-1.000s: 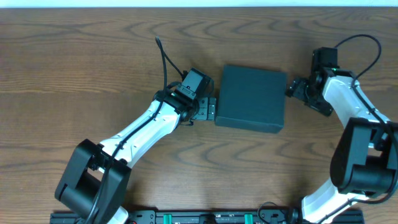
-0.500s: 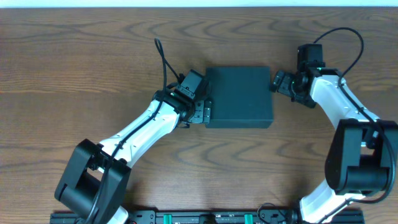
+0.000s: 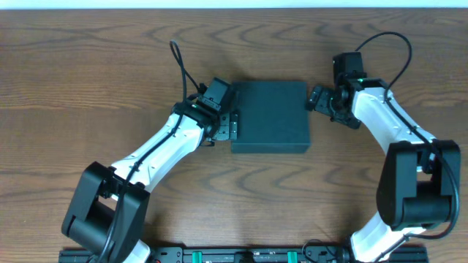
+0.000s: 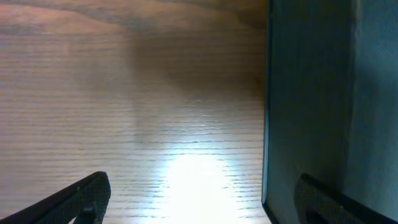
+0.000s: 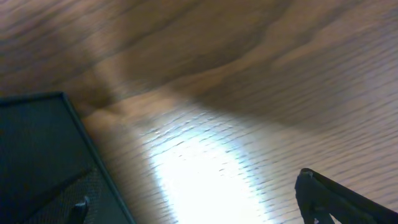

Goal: Pack container
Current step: 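Push the box from both sides with both grippers to center it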

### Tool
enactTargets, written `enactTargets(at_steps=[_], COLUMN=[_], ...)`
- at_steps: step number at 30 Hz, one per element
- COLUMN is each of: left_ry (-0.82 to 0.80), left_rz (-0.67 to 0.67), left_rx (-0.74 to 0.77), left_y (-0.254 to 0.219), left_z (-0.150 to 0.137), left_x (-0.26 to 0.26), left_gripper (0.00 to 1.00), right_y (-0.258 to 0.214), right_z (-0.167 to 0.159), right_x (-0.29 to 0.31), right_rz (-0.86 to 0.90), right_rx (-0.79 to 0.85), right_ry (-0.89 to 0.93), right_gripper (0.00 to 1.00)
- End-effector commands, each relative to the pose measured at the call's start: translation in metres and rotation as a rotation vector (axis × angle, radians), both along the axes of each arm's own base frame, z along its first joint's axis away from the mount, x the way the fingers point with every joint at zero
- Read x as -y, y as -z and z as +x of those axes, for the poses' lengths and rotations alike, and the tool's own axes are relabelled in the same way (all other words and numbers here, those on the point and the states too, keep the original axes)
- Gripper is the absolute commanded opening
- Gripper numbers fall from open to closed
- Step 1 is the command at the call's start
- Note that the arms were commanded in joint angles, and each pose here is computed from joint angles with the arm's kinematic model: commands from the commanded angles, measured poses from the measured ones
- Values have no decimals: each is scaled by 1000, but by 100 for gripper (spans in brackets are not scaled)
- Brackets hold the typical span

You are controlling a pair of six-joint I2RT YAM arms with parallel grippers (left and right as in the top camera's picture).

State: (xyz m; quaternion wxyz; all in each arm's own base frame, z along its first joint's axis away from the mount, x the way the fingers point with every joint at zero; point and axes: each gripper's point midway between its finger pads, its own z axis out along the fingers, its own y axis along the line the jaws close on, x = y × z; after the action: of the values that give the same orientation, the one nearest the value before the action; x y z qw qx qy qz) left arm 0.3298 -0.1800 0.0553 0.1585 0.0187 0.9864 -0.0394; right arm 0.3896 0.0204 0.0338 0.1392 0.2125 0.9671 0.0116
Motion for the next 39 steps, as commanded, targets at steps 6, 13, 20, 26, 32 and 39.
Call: enactTargets(at_steps=[6, 13, 20, 26, 32, 39], left_ry=[1, -13, -23, -29, -19, -20], left_rz=[-13, 0, 13, 18, 25, 30], left_rx=[-22, -29, -36, -35, -35, -43], left_y=[3, 4, 5, 5, 5, 5], left_z=[0, 5, 9, 12, 14, 12], left_x=[0, -17, -31, -38, -43, -45], left_gripper=[96, 95, 96, 95, 95, 95], right_y=[4, 5, 5, 5, 4, 4], right_z=[-10, -18, -26, -31, -37, -39], right_x=[-74, -100, -121, -134, -148, -150], right_rz=[124, 143, 153, 162, 175, 181], right_rx=[-15, -25, -35, -40, -47, -50], right_ry=[-122, -150, -170, -183, -214, -203], right_gripper=[99, 99, 99, 99, 99, 99])
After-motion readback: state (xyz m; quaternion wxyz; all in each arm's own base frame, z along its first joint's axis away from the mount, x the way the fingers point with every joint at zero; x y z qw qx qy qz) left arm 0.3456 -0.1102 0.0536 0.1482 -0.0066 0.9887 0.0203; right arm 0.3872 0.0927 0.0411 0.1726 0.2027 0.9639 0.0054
